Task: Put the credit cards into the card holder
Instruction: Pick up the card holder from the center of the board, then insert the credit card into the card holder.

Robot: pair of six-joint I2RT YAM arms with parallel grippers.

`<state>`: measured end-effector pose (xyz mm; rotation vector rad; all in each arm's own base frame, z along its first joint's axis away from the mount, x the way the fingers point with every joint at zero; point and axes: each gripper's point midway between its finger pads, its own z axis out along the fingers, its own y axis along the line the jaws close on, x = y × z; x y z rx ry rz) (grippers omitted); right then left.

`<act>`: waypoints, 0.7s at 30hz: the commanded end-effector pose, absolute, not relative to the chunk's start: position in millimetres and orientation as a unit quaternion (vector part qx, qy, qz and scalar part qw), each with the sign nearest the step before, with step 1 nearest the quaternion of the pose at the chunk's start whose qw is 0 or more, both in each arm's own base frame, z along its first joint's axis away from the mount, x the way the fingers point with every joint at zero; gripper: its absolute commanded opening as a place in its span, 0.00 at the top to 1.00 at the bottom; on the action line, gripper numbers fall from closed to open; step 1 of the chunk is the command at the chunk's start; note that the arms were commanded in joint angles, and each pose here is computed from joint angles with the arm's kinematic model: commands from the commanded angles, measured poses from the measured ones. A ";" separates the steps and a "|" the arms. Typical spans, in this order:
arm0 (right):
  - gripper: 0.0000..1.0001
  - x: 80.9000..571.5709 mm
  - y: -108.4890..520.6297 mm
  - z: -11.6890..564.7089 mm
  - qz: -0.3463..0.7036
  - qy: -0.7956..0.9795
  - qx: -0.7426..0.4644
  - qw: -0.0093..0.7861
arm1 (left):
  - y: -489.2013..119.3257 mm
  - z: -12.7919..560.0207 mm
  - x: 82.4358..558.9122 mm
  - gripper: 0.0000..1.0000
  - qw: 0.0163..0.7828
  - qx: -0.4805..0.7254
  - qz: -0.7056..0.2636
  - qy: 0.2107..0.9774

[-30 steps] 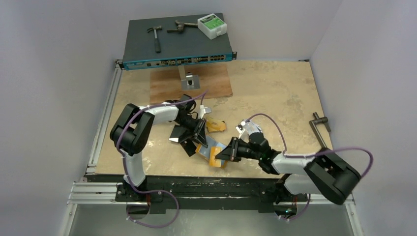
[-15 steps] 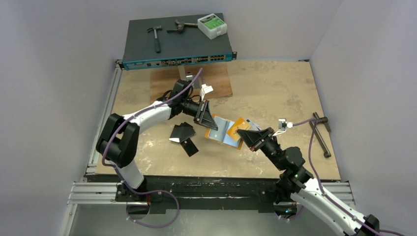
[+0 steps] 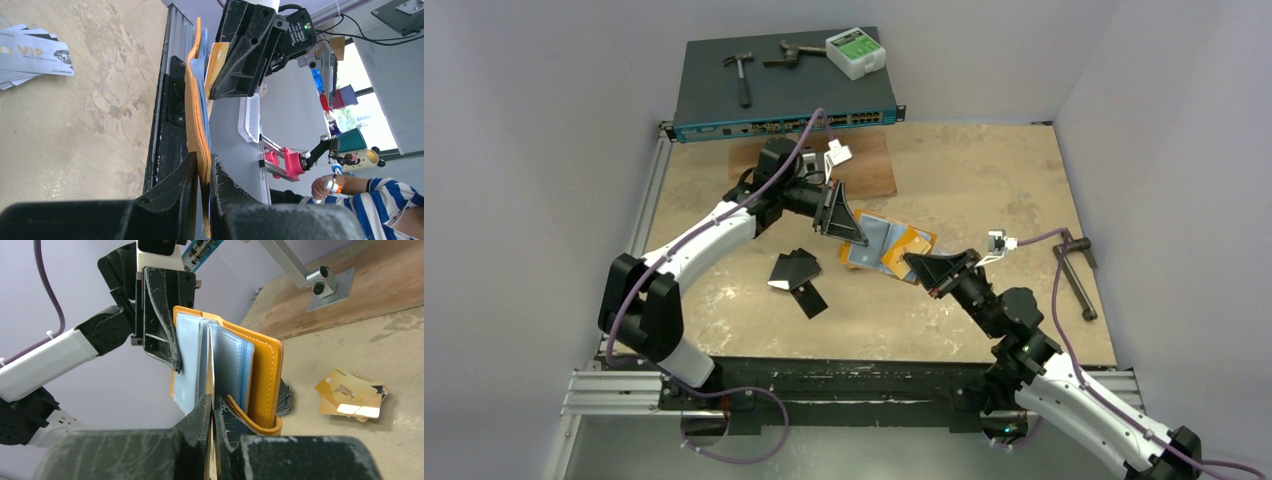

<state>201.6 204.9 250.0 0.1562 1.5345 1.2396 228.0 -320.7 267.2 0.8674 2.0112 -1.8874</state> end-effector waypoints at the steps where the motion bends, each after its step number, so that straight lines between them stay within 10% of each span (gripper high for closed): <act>1: 1.00 204.4 202.5 273.3 0.531 0.619 0.064 0.575 | -313.8 302.5 211.1 0.99 0.133 0.340 -0.669 0.648; 21: 1.00 200.4 205.9 295.4 0.575 0.578 0.072 0.575 | -313.7 304.2 209.7 1.00 0.137 0.336 -0.674 0.643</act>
